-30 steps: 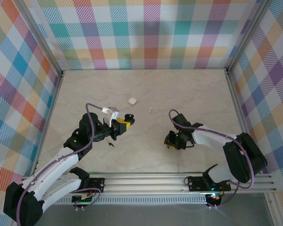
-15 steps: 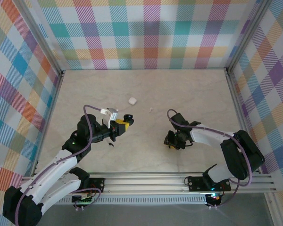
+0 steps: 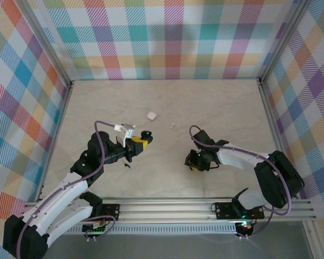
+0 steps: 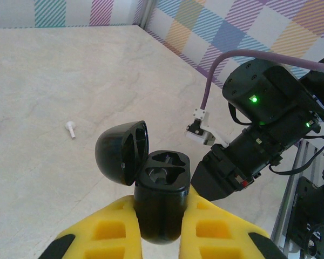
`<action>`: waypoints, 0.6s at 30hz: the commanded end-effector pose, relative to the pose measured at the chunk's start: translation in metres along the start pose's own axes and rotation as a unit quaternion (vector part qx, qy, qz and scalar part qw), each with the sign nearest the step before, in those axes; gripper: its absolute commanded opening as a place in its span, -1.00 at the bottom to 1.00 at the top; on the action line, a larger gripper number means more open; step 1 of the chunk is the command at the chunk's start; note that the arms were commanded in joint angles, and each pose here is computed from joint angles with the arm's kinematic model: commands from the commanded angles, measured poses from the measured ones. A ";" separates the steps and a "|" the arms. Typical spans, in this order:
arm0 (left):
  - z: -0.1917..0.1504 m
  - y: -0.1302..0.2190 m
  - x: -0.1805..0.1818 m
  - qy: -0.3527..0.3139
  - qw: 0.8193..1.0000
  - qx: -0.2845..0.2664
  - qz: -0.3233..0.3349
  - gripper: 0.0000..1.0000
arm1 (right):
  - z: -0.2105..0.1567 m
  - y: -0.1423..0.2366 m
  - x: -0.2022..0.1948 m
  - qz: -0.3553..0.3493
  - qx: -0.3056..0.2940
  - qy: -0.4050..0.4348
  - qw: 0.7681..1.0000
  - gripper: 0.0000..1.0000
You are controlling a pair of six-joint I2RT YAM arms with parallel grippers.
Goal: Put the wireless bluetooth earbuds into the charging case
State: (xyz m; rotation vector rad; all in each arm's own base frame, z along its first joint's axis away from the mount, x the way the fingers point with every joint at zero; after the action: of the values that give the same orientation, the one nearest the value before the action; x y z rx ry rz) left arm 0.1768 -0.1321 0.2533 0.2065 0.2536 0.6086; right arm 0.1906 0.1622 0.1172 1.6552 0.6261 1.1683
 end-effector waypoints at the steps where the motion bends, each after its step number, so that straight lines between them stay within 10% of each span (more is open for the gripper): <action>1: -0.005 0.003 0.002 0.007 1.000 0.003 0.010 -1.00 | -0.001 0.007 0.005 0.010 -0.008 -0.002 1.000 -0.33; 18: -0.004 0.007 0.000 0.008 1.000 0.000 0.010 -1.00 | 0.003 0.026 0.021 -0.007 -0.014 0.130 0.991 -0.32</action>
State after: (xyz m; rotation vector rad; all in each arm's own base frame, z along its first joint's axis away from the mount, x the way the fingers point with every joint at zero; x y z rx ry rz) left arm 0.1734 -0.1295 0.2504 0.2154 0.2645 0.6191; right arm 0.1951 0.1633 0.1417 1.5606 0.6703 1.3049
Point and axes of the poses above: each hand's point on the last joint's axis, 136 mm out from that joint toward the fingers, its own y axis back along the fingers, its own x axis along the line the jaws close on, z = x × y, the point moved 10 cm from there along y, back along the fingers, and after that the axes turned 11 degrees about -y, right-handed, at the moved point
